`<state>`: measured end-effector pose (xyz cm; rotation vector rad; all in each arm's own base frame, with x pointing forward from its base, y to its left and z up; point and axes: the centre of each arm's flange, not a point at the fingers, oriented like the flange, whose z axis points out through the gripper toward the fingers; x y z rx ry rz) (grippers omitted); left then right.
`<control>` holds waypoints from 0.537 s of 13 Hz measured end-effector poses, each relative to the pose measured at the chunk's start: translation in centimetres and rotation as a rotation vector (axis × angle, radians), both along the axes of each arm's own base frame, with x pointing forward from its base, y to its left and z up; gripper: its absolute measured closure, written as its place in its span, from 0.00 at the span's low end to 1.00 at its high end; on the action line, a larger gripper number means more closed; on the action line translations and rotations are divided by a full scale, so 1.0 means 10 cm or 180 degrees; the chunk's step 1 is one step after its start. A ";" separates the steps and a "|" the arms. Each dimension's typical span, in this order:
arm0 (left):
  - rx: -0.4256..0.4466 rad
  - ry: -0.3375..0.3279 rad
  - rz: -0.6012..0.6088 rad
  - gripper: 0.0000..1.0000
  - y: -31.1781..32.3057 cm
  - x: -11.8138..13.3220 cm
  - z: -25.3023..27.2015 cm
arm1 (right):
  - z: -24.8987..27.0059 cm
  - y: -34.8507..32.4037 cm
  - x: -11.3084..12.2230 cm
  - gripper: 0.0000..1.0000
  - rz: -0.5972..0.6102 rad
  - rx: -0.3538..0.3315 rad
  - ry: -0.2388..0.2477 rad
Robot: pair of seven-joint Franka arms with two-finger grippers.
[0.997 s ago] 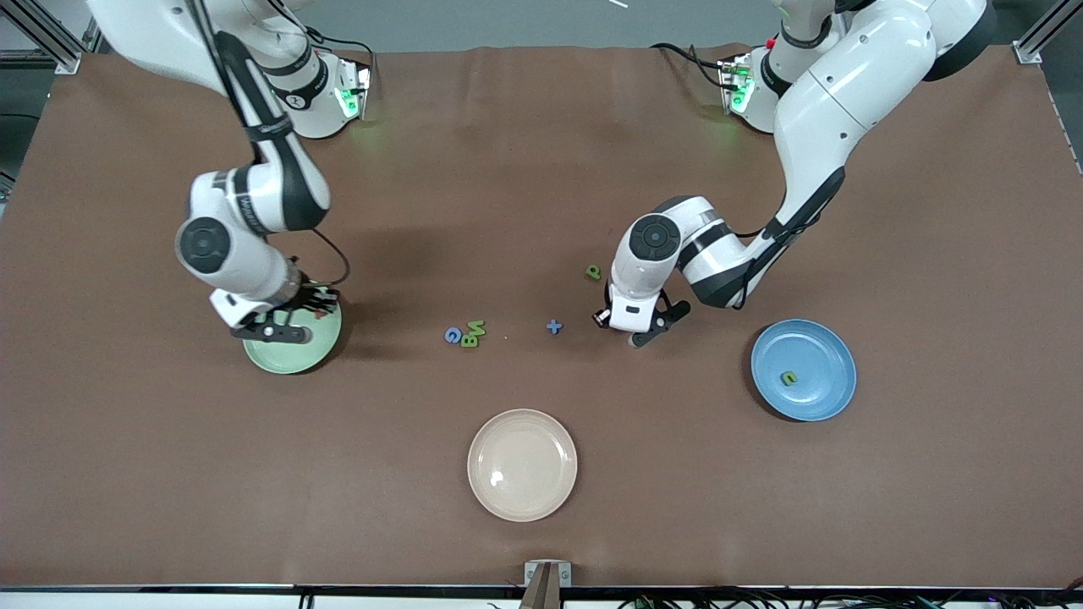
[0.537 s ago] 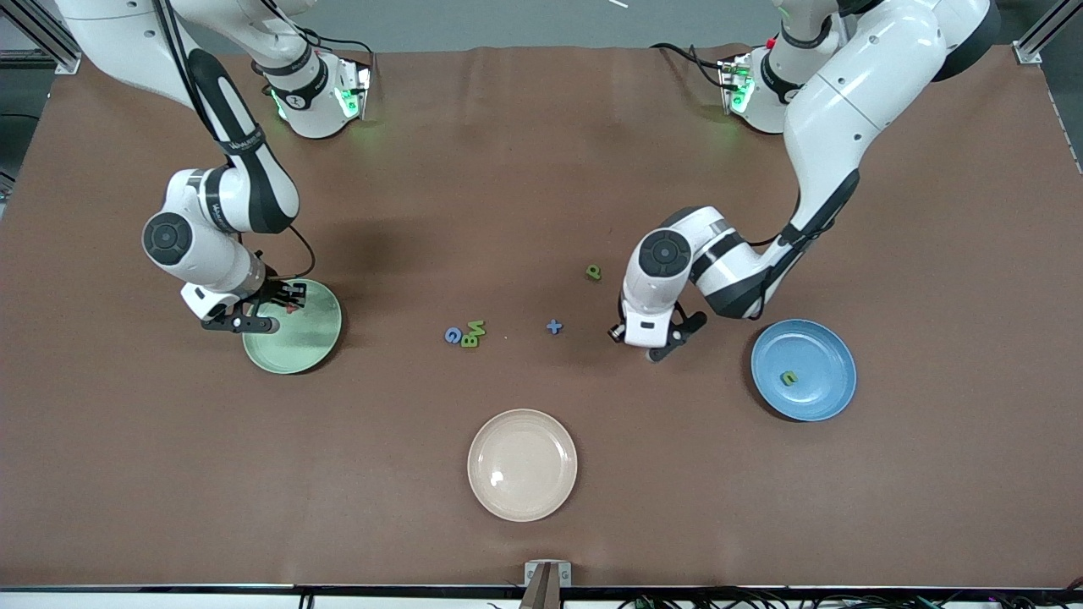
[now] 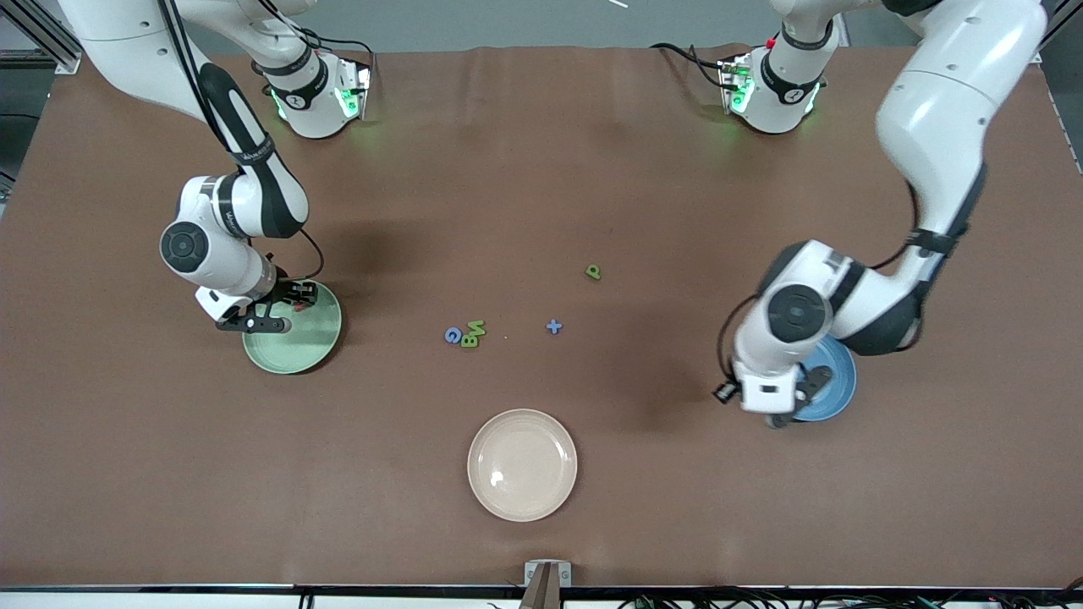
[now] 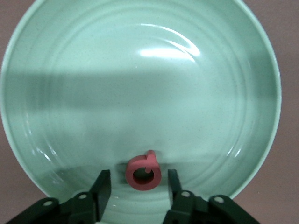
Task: Sort upper and lower case letters into plates
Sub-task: 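Place the m on the blue plate while the right gripper drops Q on green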
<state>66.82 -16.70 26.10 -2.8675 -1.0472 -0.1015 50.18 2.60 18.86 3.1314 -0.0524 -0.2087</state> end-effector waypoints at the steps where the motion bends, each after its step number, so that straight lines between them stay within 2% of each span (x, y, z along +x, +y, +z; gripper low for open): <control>1: 0.0010 0.0044 -0.0040 0.73 0.25 0.03 -0.04 | 0.04 0.01 0.04 0.24 0.0000 0.0003 -0.0013; 3: 0.0020 0.0135 -0.0087 0.73 0.53 0.01 -0.13 | 0.19 0.06 0.20 0.04 -0.0068 0.0010 0.0018; 4: 0.0025 0.0189 -0.0090 0.73 0.62 -0.02 -0.19 | 0.32 0.15 0.32 0.00 -0.0142 0.0011 -0.0008; 6: 0.0031 0.0305 -0.0062 0.73 0.85 -0.11 -0.33 | 0.58 0.49 0.53 0.00 -0.0306 0.0010 -0.0146; 7: 0.0034 0.0350 -0.0033 0.67 0.96 -0.15 -0.38 | 0.66 0.72 0.59 0.00 -0.0389 0.0009 -0.0207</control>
